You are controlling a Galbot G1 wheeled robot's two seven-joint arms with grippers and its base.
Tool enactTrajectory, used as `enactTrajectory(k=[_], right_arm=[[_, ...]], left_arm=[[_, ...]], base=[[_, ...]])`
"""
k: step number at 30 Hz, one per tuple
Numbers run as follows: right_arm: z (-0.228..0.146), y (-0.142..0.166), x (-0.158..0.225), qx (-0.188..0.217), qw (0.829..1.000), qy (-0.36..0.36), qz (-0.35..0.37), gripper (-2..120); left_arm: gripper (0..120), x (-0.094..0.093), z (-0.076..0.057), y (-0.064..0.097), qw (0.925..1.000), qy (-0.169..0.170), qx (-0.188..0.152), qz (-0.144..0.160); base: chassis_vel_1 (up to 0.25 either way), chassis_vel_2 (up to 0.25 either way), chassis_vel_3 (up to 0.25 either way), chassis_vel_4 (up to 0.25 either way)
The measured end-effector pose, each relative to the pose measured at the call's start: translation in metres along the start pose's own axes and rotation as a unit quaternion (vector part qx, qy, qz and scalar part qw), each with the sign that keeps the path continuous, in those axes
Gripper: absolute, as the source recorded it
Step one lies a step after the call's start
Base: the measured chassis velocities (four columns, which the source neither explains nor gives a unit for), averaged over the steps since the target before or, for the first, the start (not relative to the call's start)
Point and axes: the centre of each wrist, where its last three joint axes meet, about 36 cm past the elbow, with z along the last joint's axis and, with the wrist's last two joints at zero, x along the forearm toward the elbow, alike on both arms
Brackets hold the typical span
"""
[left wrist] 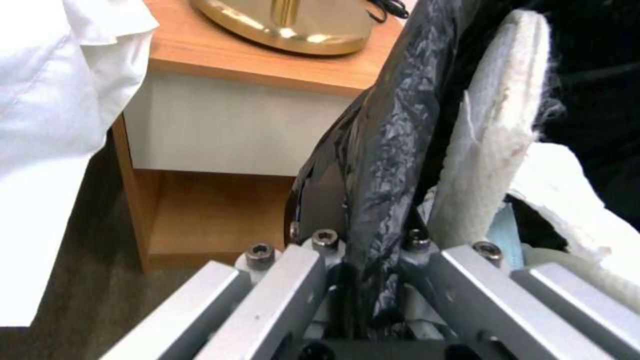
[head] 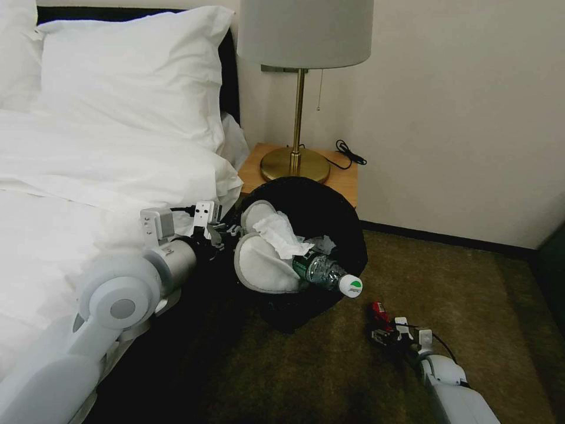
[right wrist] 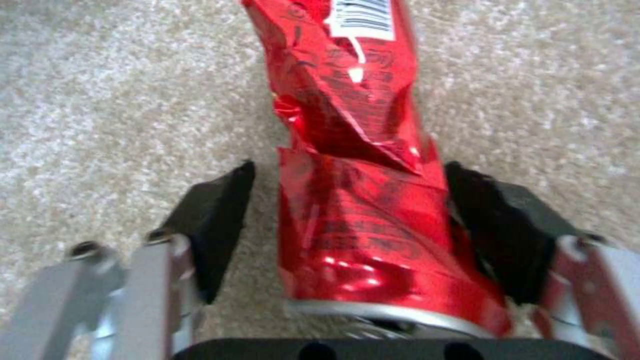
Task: Pick up the trash bin, then pick up the garbage on the floor and place it into the trash bin.
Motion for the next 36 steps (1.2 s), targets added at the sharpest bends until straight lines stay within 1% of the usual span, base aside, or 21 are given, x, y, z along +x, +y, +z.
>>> enactTrajectory(k=[1, 3, 4, 5, 6, 8, 9, 14, 17, 18, 20, 21, 23, 26, 28, 29, 31, 32, 34, 35, 36], right_arm=[[0.000, 0.000, 0.000, 0.001, 1.000, -0.001, 0.004, 64], [0.000, 0.001, 0.000, 0.001, 1.000, -0.001, 0.006, 60], [-0.001, 0.001, 0.000, 0.001, 1.000, -0.002, 0.010, 54], [-0.001, 0.001, 0.000, 0.001, 1.000, -0.002, 0.010, 54], [-0.002, 0.004, 0.000, 0.001, 1.000, -0.005, 0.012, 47], [-0.002, 0.004, 0.000, 0.002, 1.000, -0.007, 0.013, 44], [-0.007, 0.005, 0.006, 0.001, 1.000, -0.019, 0.021, 38], [-0.018, -0.002, 0.024, -0.009, 0.998, -0.038, 0.040, 38], [-0.037, -0.009, 0.046, -0.017, 0.996, -0.067, 0.050, 38], [-0.037, -0.009, 0.046, -0.017, 0.996, -0.067, 0.050, 38], [-0.054, -0.011, 0.064, -0.017, 0.994, -0.092, 0.049, 38], [-0.054, -0.011, 0.064, -0.017, 0.994, -0.092, 0.049, 38], [-0.080, -0.007, 0.094, -0.012, 0.991, -0.129, 0.045, 38], [-0.090, -0.005, 0.104, -0.010, 0.989, -0.143, 0.045, 38], [-0.119, 0.002, 0.133, 0.002, 0.982, -0.182, 0.038, 38], [-0.119, 0.002, 0.133, 0.002, 0.982, -0.182, 0.038, 38], [-0.149, 0.016, 0.163, 0.016, 0.976, -0.217, 0.023, 38], [-0.149, 0.016, 0.163, 0.016, 0.976, -0.217, 0.023, 38], [-0.172, 0.029, 0.189, 0.029, 0.969, -0.244, 0.011, 38], [-0.172, 0.029, 0.189, 0.029, 0.969, -0.244, 0.011, 38], [-0.183, 0.035, 0.203, 0.035, 0.966, -0.257, 0.006, 38]], left_arm=[[1, 0.000, 0.000, 0.000, 1.0000, 0.000, 0.000, 0.000], [1, 0.000, 0.000, 0.000, 1.0000, 0.000, 0.000, 0.000], [1, 0.000, 0.000, 0.000, 1.0000, 0.000, 0.000, 0.000], [1, 0.000, 0.000, 0.000, 1.0000, 0.000, 0.000, 0.000], [1, 0.000, -0.001, 0.000, 1.0000, -0.001, 0.000, 0.000], [1, 0.000, -0.001, 0.000, 1.0000, -0.002, 0.000, 0.000], [1, 0.000, -0.001, 0.000, 1.0000, -0.002, 0.000, -0.001], [1, 0.000, -0.001, 0.000, 1.0000, -0.003, 0.000, 0.000], [1, 0.000, -0.001, -0.001, 1.0000, -0.005, -0.001, 0.002], [1, 0.000, -0.001, -0.001, 1.0000, -0.005, -0.001, 0.002], [1, 0.000, 0.000, -0.003, 1.0000, -0.005, -0.001, 0.004], [1, 0.000, 0.000, -0.003, 1.0000, -0.005, -0.001, 0.004], [1, 0.002, 0.000, -0.003, 1.0000, -0.005, -0.003, 0.004], [1, 0.002, 0.000, -0.003, 1.0000, -0.005, -0.004, 0.003], [1, 0.003, 0.001, -0.003, 1.0000, -0.004, -0.004, 0.000], [1, 0.003, 0.001, -0.003, 1.0000, -0.004, -0.004, 0.000], [1, 0.003, 0.003, -0.004, 1.0000, 0.000, -0.003, -0.003], [1, 0.003, 0.003, -0.004, 1.0000, 0.000, -0.003, -0.003], [1, 0.003, 0.004, -0.004, 1.0000, 0.002, -0.002, -0.004], [1, 0.003, 0.004, -0.004, 1.0000, 0.002, -0.002, -0.004], [1, 0.003, 0.005, -0.004, 1.0000, 0.004, -0.001, -0.003]], base=[[0.000, 0.000, 0.000, 0.000], [0.000, 0.000, 0.000, 0.000], [0.000, 0.000, 0.000, 0.000], [0.000, 0.000, 0.000, 0.000], [0.000, 0.000, 0.000, 0.000], [0.000, 0.000, 0.000, 0.000], [0.000, 0.000, 0.000, 0.000], [0.000, 0.000, 0.000, 0.000], [0.000, 0.000, 0.000, 0.000], [0.000, 0.000, 0.000, 0.000], [0.000, 0.000, 0.000, 0.000], [0.000, 0.000, 0.000, 0.000], [0.000, 0.000, 0.000, 0.000], [0.000, 0.000, 0.000, 0.000], [0.000, 0.000, 0.000, 0.000], [0.000, 0.000, 0.000, 0.000], [0.000, 0.000, 0.000, 0.000], [0.000, 0.000, 0.000, 0.000], [0.000, 0.000, 0.000, 0.000], [0.000, 0.000, 0.000, 0.000], [0.000, 0.000, 0.000, 0.000]])
